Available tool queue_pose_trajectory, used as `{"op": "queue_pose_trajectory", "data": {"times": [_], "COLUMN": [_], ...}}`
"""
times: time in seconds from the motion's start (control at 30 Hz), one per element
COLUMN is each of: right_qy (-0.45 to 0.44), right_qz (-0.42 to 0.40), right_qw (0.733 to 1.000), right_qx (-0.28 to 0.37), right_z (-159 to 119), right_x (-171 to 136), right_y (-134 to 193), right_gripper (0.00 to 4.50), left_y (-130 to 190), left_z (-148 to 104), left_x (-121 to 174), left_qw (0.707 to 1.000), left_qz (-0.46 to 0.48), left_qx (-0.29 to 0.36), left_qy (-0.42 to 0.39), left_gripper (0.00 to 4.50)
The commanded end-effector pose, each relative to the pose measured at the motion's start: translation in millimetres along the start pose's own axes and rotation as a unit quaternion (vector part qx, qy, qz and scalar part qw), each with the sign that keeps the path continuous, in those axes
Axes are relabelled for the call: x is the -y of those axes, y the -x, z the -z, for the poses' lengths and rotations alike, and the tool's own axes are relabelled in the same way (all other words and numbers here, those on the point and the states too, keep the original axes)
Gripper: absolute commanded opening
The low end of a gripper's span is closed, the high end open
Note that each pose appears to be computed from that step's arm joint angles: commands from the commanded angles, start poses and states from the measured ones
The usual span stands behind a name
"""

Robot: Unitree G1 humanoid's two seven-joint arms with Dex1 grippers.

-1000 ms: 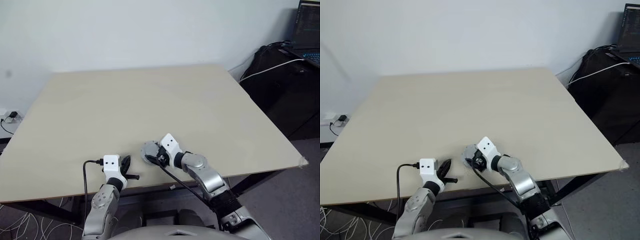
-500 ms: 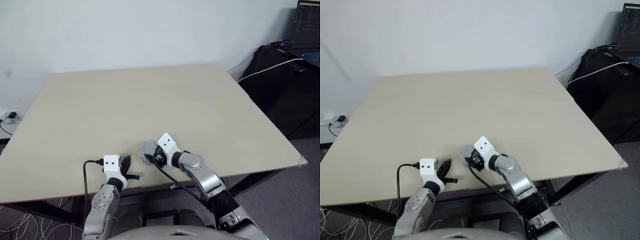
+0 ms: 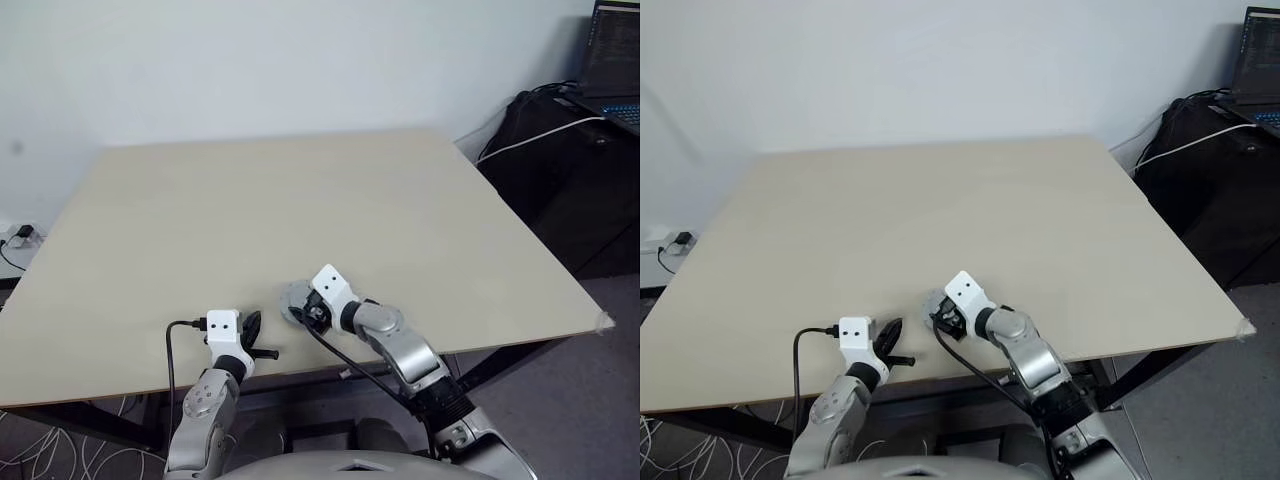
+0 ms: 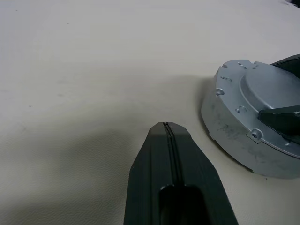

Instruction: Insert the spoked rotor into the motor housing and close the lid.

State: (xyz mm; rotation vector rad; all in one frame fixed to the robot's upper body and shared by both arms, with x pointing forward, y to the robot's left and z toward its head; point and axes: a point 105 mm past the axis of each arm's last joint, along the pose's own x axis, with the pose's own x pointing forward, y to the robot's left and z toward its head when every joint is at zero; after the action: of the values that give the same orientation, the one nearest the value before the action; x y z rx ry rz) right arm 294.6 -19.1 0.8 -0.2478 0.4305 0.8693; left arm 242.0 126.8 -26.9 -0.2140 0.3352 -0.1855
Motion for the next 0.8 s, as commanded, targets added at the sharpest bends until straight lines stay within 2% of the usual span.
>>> {"op": "queue_pose_trajectory", "data": {"times": [0.03, 0.13, 0.27, 0.43, 0.67, 0.8], "right_qy": [0.007, 0.007, 0.005, 0.008, 0.009, 0.008], "right_qz": [-0.009, -0.008, -0.007, 0.000, 0.004, 0.008], "right_qw": [1.000, 1.000, 1.000, 1.000, 1.000, 1.000], "right_qx": [-0.015, -0.018, -0.020, -0.017, -0.015, -0.014], "right_z": [1.7, 3.2, 4.2, 2.4, 1.2, 0.8], "right_x": [-1.9, -1.6, -2.3, -1.1, -0.7, 1.2], "right_y": [0.6, 0.8, 0.6, 0.4, 1.5, 2.2], "right_gripper": [3.26, 3.26, 3.26, 3.26, 3.26, 3.26], "left_y": [-2.5, -7.3, -23.8, -42.9, -59.1, -63.6], "left_z": [-18.1, -22.3, -41.0, -54.4, -46.9, -48.0], "left_x": [4.6, 5.2, 8.7, 13.0, 25.4, 24.4], "left_qw": [0.999, 0.999, 0.999, 0.998, 0.983, 0.978], "left_qz": [0.009, 0.016, 0.035, 0.065, 0.146, 0.154], "left_qx": [0.032, 0.032, 0.033, 0.000, -0.112, -0.138], "left_qy": [-0.013, -0.025, -0.024, -0.019, 0.015, 0.034], "left_gripper": [0.00, 0.00, 0.00, 0.00, 0.00, 0.00]}}
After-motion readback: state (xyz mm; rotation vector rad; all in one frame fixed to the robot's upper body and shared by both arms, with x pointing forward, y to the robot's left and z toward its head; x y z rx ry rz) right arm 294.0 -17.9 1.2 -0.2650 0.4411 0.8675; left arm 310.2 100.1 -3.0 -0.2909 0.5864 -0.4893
